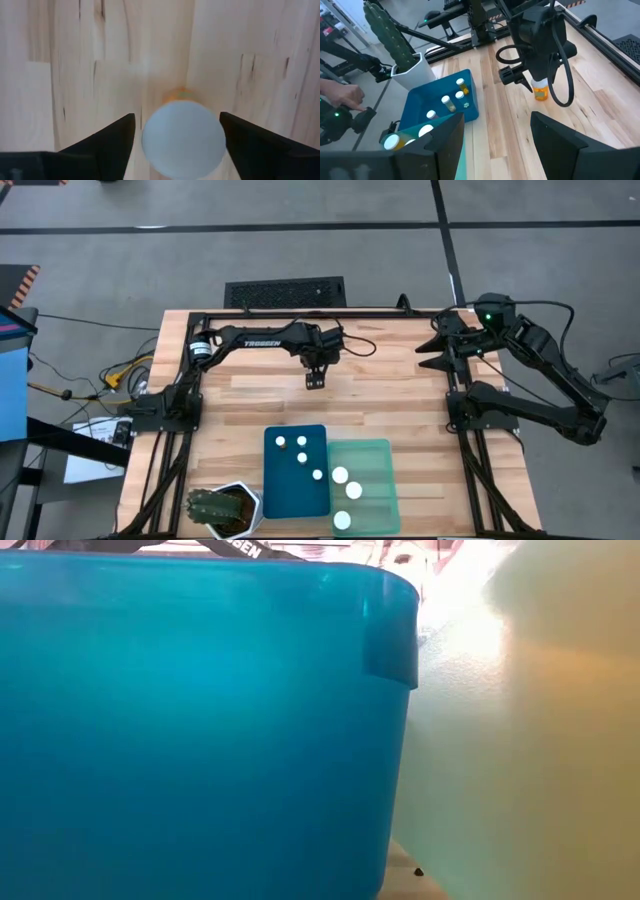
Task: Pick and place medicine bottles into bin by pill shape (circle, oval)
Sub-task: Put the large orange pill bottle into the green bin
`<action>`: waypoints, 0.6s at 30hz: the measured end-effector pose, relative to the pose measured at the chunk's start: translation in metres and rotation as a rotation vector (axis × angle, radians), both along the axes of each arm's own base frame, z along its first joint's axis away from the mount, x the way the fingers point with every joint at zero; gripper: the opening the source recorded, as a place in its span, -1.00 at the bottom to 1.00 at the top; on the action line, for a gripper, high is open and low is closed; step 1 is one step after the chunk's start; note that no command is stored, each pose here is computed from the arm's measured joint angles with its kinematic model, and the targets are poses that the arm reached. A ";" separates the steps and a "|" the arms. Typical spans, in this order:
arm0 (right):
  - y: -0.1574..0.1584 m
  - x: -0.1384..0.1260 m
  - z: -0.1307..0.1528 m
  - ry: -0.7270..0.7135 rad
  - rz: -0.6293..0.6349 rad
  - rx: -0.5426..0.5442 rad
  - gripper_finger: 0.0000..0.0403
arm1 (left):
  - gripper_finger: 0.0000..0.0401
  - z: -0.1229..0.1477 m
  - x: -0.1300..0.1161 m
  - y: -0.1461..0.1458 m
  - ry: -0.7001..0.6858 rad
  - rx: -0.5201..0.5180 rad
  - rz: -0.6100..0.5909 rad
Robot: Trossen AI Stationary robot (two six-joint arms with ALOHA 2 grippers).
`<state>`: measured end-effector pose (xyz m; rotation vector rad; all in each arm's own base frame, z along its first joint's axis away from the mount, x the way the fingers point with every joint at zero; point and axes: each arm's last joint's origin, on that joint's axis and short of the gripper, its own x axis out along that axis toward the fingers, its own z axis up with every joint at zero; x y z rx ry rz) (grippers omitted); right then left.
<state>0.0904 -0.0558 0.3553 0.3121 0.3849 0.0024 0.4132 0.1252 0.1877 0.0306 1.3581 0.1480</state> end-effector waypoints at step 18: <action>0.000 0.000 0.000 0.000 -0.002 0.000 0.19 | 0.13 0.008 0.001 -0.010 -0.011 -0.002 0.031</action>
